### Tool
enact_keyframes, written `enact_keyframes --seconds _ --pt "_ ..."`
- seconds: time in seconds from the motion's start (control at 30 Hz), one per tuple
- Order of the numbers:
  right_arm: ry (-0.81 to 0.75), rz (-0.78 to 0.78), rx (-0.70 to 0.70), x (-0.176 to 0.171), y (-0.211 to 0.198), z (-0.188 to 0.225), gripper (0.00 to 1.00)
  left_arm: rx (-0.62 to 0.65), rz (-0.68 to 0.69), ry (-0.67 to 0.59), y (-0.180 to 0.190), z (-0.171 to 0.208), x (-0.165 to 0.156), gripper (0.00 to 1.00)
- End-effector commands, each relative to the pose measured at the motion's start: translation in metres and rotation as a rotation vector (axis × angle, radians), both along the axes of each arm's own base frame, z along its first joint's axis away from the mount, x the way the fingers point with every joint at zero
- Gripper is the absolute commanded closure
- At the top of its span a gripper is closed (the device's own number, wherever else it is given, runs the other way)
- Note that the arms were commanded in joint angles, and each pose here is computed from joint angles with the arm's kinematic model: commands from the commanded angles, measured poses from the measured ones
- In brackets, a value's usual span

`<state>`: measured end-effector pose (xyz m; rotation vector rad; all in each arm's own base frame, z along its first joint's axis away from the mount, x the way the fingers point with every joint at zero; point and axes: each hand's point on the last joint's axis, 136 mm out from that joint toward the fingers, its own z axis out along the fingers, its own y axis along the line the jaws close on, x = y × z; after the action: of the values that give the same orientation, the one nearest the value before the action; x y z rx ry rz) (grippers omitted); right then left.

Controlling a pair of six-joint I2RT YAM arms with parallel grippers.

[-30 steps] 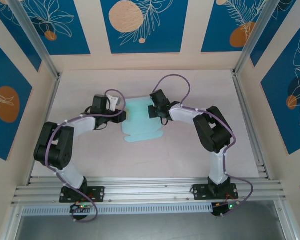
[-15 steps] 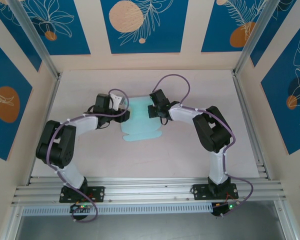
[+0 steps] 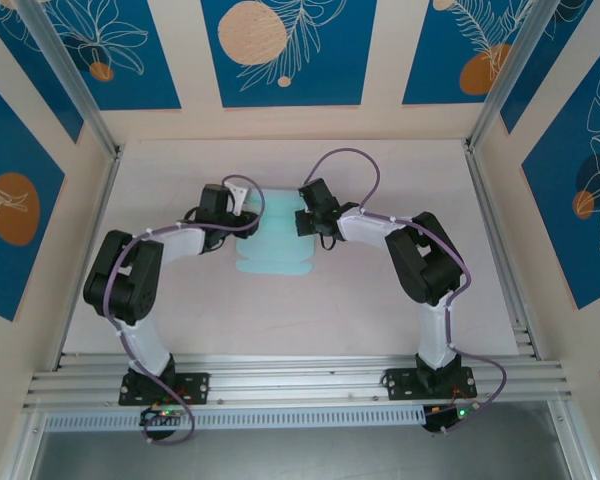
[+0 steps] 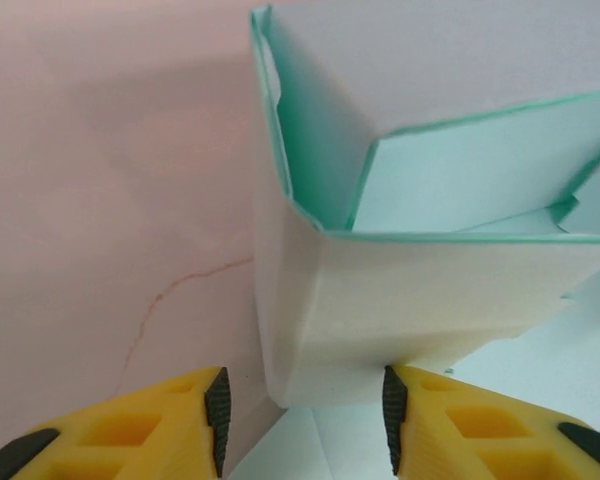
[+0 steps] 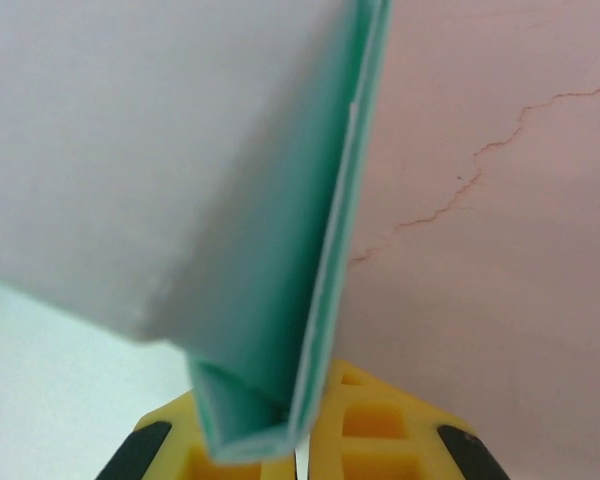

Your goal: Fold the paper box

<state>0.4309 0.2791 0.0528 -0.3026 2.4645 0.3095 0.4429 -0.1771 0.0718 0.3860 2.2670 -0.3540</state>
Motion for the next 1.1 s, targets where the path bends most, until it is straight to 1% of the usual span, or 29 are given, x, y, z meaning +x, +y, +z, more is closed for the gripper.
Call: enact_keyframes --seconds 0.0,0.1,0.37,0.5,0.63,0.67,0.73,0.83,0.9,0.97,1.07 --pt "0.054 0.048 -0.001 -0.012 0.008 -0.013 0.92 0.026 0.067 -0.074 0.002 0.01 0.023 0.57" --pt "0.055 0.049 -0.001 -0.011 0.01 -0.013 0.92 0.03 0.064 -0.106 -0.004 0.012 0.031 0.62" --pt "0.056 0.046 -0.004 -0.007 0.01 -0.014 0.92 0.037 0.043 -0.165 -0.015 0.015 0.049 0.65" --pt "0.058 0.045 0.003 -0.005 0.011 -0.013 0.92 0.016 0.032 -0.208 -0.018 0.021 0.049 0.6" --pt "0.055 0.054 0.01 -0.003 0.013 -0.011 0.93 0.053 0.048 -0.253 -0.011 0.025 0.052 0.58" --pt "0.054 0.056 0.013 -0.003 0.014 -0.01 0.93 0.068 0.054 -0.256 -0.009 0.025 0.054 0.57" --pt "0.052 0.057 0.014 -0.003 0.014 -0.01 0.93 0.083 0.055 -0.264 -0.009 0.027 0.059 0.49" --pt "0.05 0.064 0.017 -0.002 0.015 -0.009 0.93 0.081 0.045 -0.276 -0.012 0.028 0.064 0.46" --pt "0.048 0.072 0.022 -0.002 0.016 -0.008 0.93 0.067 0.042 -0.275 -0.013 0.03 0.068 0.43" --pt "0.051 0.074 0.021 -0.003 0.017 -0.009 0.93 0.051 0.043 -0.269 -0.014 0.03 0.072 0.43" --pt "0.048 0.084 0.027 -0.003 0.018 -0.008 0.93 0.032 0.054 -0.261 -0.011 0.029 0.079 0.47"
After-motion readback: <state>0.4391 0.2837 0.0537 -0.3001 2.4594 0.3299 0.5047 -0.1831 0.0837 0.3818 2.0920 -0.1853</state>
